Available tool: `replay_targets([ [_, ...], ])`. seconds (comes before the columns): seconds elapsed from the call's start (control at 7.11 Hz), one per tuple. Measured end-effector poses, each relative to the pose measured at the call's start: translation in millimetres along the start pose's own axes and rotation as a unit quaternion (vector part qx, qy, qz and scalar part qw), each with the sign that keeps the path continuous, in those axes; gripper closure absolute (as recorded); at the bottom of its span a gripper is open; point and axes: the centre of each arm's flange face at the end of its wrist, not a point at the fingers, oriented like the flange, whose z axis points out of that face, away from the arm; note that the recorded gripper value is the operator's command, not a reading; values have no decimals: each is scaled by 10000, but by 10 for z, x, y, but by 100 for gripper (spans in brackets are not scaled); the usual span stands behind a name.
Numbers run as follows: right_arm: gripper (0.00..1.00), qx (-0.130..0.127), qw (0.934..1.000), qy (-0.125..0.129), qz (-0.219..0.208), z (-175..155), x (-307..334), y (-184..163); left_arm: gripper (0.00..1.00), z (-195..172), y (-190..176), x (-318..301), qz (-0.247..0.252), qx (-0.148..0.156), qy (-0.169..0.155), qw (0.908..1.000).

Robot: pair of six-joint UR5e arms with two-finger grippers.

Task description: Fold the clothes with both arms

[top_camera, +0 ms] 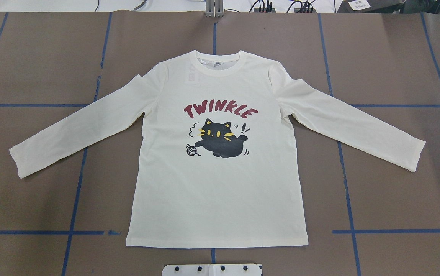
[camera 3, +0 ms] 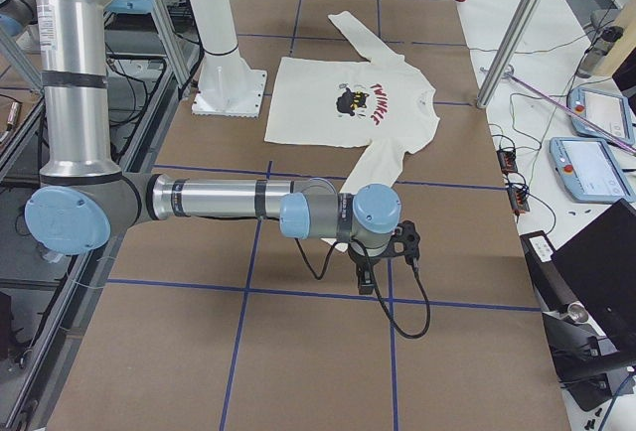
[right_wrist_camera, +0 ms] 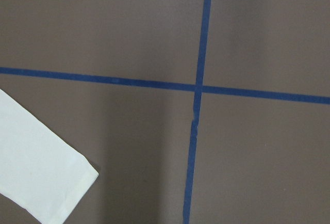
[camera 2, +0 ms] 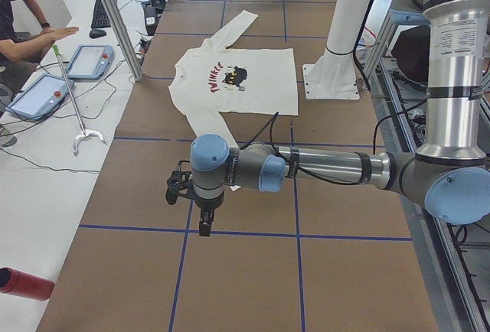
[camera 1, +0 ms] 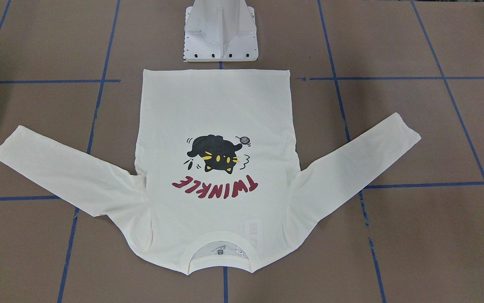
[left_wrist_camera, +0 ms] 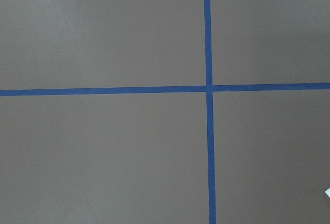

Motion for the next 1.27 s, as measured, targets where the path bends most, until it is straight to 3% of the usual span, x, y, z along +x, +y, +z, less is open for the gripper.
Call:
replay_targets([
  [0.14,0,112,9999,-22,19,-34,-138,-151,0,-99,-91,119,208,228,142,9994],
  [0.42,0,229,9995,-94,-202,248,-548,-211,0,-167,-154,224,462,505,318,9971],
  [0.84,0,697,9971,-295,82,1046,-1311,364,0,-170,-165,248,528,548,354,9965],
  [1.27,0,545,9984,-91,115,1661,-1688,734,0,-117,-71,231,523,474,557,9960],
])
